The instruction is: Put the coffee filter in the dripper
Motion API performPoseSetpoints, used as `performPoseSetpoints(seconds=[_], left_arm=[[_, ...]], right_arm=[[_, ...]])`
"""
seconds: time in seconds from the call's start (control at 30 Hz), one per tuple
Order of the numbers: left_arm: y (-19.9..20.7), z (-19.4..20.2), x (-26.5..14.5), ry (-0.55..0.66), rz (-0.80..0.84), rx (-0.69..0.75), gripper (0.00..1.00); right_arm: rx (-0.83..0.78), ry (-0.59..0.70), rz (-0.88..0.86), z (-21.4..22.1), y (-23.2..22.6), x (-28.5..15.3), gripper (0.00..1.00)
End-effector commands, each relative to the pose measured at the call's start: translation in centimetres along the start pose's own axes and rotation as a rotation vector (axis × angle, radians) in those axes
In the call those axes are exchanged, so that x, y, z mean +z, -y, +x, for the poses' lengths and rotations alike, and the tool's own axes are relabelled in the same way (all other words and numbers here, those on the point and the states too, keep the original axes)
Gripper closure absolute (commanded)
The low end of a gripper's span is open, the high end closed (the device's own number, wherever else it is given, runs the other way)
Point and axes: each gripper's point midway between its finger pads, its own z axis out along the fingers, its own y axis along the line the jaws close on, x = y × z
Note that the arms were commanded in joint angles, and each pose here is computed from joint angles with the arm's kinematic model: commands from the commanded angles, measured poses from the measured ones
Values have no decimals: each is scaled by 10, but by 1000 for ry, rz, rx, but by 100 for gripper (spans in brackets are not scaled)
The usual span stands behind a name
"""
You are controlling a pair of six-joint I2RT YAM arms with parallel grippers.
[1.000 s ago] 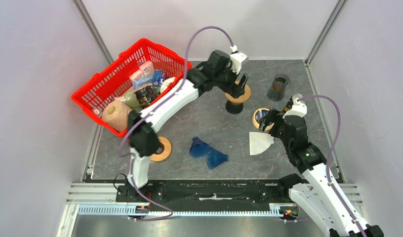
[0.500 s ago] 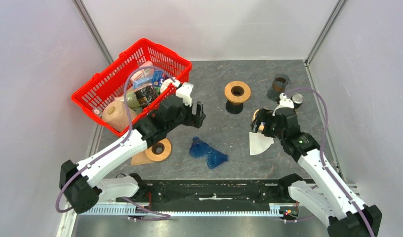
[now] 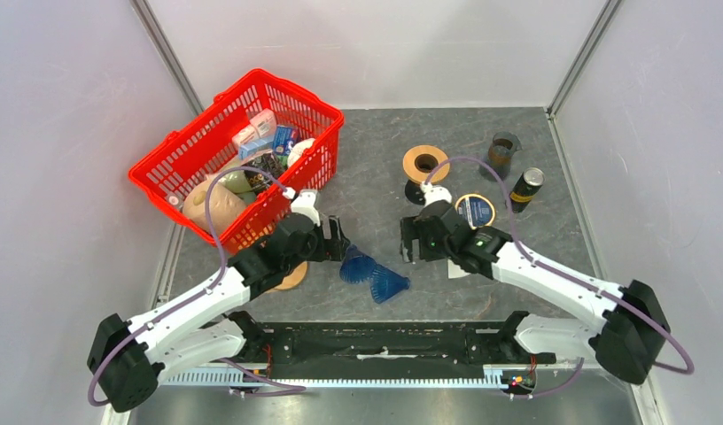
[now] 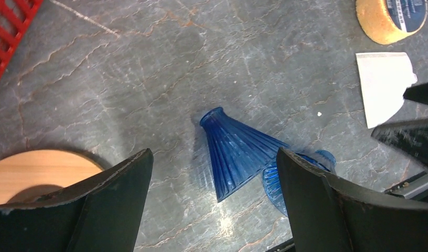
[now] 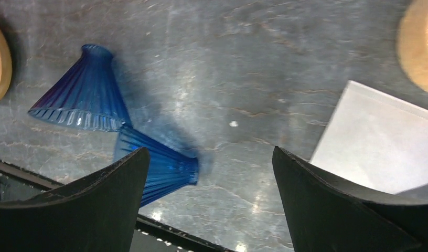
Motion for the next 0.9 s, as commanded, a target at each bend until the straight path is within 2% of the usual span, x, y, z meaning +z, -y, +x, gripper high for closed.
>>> performPoseSetpoints(seconds=[0.0,0.13,0.37,0.87], left_arm=[[-9,-2,-3,59,-33,-97,6],[-11,7,-5,51,-17,-105,6],[-20,13,-10,66,-31,-131,6],[-34,3,-18,139,-84,-128,6]], right_arm=[[-2,86,-34,-19,-45,0,6],[-95,53,-26,-3,-76,4,7],[-201,-5,109,26,-88,14,13],[-333,-110,312,59,-73,15,46]])
